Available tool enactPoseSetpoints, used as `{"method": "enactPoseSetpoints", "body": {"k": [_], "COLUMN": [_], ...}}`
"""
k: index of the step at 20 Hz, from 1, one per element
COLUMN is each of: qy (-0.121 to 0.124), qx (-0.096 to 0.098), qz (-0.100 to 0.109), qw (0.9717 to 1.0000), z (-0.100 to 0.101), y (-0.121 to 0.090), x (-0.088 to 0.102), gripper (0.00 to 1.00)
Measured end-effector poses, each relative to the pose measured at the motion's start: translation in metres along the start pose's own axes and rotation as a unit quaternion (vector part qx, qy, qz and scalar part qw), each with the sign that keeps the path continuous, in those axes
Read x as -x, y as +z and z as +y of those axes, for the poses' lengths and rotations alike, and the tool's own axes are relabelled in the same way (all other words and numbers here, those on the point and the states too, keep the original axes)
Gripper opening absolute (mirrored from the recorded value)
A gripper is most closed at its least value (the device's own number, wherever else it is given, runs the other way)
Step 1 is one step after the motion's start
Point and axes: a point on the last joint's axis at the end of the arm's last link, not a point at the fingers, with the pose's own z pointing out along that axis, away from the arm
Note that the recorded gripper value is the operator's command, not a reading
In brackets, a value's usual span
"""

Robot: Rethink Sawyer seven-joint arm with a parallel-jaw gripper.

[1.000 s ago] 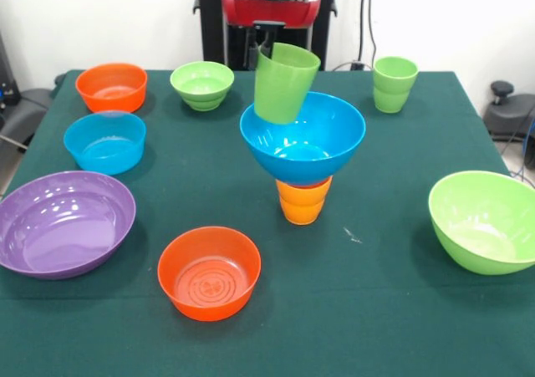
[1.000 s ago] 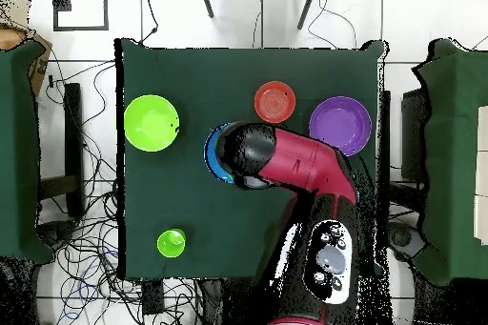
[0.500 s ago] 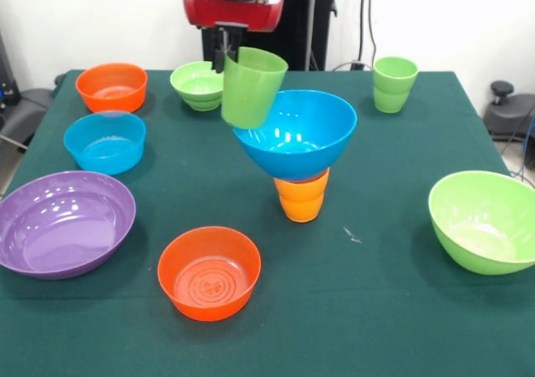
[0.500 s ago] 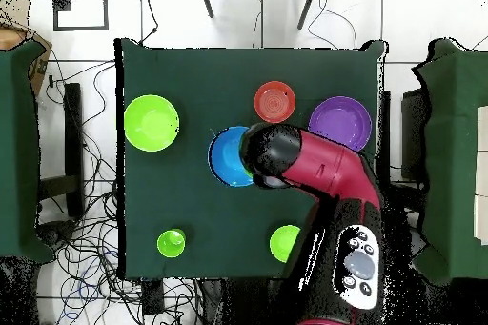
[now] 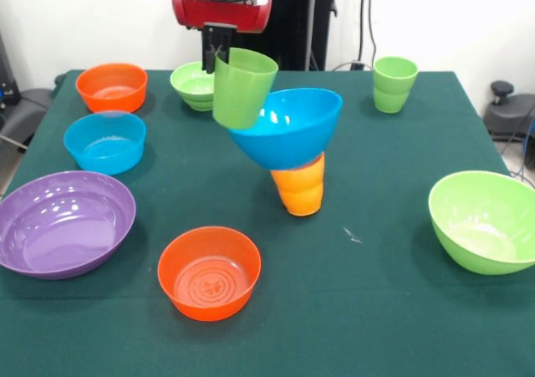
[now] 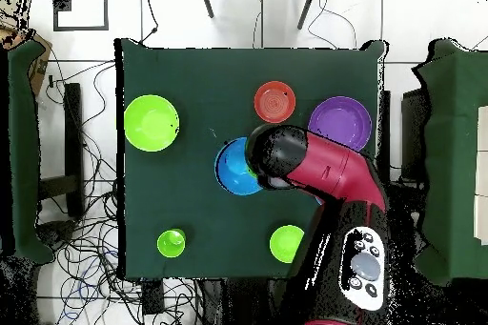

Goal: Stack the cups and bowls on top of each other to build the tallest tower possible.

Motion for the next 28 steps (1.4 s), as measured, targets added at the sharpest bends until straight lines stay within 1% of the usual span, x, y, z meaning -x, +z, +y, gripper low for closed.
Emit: {"method": "enactPoseSetpoints", "body": {"k": [12,15,17,19,21,22,23,25,26,28], "qy": [-0.010,-0.011,-0.010,-0.004,0.013,0.020,0.031,0.044,0.061,0.074], "qx": [-0.006,-0.009,-0.010,-0.010,-0.008,-0.008,-0.008,-0.008,-0.008,-0.007], "qz": [0.000,-0.001,-0.001,-0.005,-0.012,-0.015,-0.018,-0.020,-0.023,-0.024], "qw": [0.9999,0.9999,0.9999,0.9999,0.9998,0.9997,0.9993,0.9988,0.9978,0.9970], "z": [0.012,0.010,0.004,-0.008,-0.038,-0.049,-0.066,-0.087,-0.114,-0.132], "y": [-0.002,-0.003,-0.005,-0.009,-0.016,-0.019,-0.021,-0.024,-0.025,-0.024], "x": [-0.001,-0.002,-0.003,-0.005,-0.008,-0.009,-0.012,-0.015,-0.021,-0.025], "gripper": [0.00,0.00,0.00,0.00,0.00,0.00,0.00,0.00,0.00,0.00]}}
